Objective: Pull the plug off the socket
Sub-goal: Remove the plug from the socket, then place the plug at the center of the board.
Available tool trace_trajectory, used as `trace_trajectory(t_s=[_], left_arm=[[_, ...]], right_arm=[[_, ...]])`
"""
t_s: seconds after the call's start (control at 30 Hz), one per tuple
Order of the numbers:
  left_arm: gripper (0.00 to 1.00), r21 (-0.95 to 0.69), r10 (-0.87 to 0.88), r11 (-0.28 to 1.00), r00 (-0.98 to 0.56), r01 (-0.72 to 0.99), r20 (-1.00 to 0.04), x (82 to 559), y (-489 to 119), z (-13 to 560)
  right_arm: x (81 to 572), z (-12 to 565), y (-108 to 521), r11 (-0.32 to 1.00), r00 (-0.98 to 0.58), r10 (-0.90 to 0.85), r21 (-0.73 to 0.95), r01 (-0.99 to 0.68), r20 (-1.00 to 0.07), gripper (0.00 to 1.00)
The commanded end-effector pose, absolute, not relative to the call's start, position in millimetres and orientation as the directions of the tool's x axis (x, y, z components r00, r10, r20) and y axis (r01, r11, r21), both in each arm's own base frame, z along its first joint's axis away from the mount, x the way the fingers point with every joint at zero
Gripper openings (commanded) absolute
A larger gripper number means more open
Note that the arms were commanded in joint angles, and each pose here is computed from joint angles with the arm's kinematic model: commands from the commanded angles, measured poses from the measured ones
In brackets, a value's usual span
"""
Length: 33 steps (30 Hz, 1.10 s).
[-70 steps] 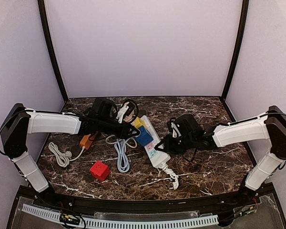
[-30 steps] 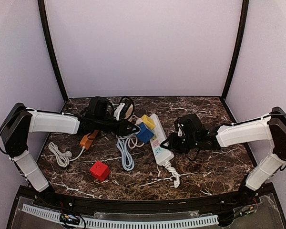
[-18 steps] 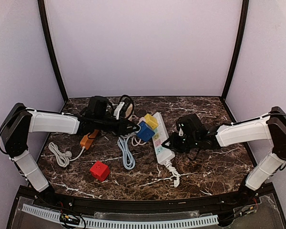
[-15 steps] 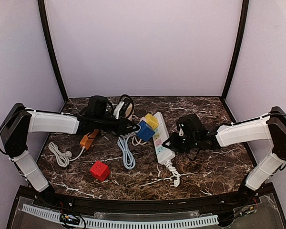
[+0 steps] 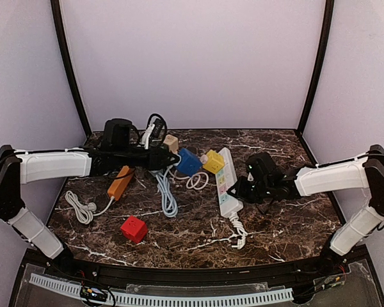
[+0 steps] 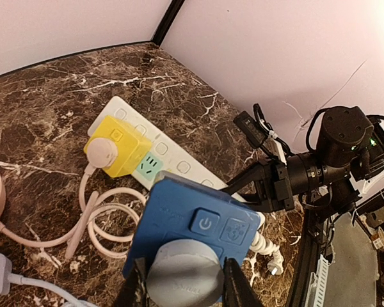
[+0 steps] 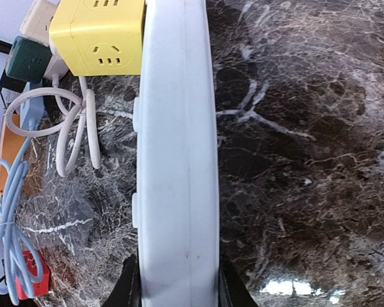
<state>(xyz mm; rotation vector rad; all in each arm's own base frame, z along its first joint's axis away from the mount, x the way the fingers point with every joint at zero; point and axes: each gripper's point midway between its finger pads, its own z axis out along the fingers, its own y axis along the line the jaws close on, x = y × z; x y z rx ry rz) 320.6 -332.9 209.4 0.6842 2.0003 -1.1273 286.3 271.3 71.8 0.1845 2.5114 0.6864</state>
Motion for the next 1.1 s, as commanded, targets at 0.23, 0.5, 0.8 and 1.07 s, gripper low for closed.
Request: trace_trajectory(t_s=[0.23,0.5,0.8,1.07], left_arm=[[0.01,-0.489,0.074,0.583,-0.642,0.648,-0.763,302,-285,194],[0.01,-0.468,0.035,0.676,-0.659,0.569,-0.752,338,-284,190],[0.01,-0.49,-0.071,0.664,-0.605,0.565,-0.793,396,-305,222],[0.01,-0.49,-0.139,0.699,-0.573,0.521,-0.808,441,-316,214]], right_arm=[[299,87,245,0.887,-0.805,0.274,0.462,-0.001,-0.527,0.0],[294,95,242,0.874,-0.791,0.275,0.485,-0.031,-0.546,0.0],[282,92,232,0.867,-0.789,0.289,0.497,-0.024,-0.542,0.0],[279,92,235,0.853,-0.793,0.29,0.52,-0.04,-0.536,0.0]])
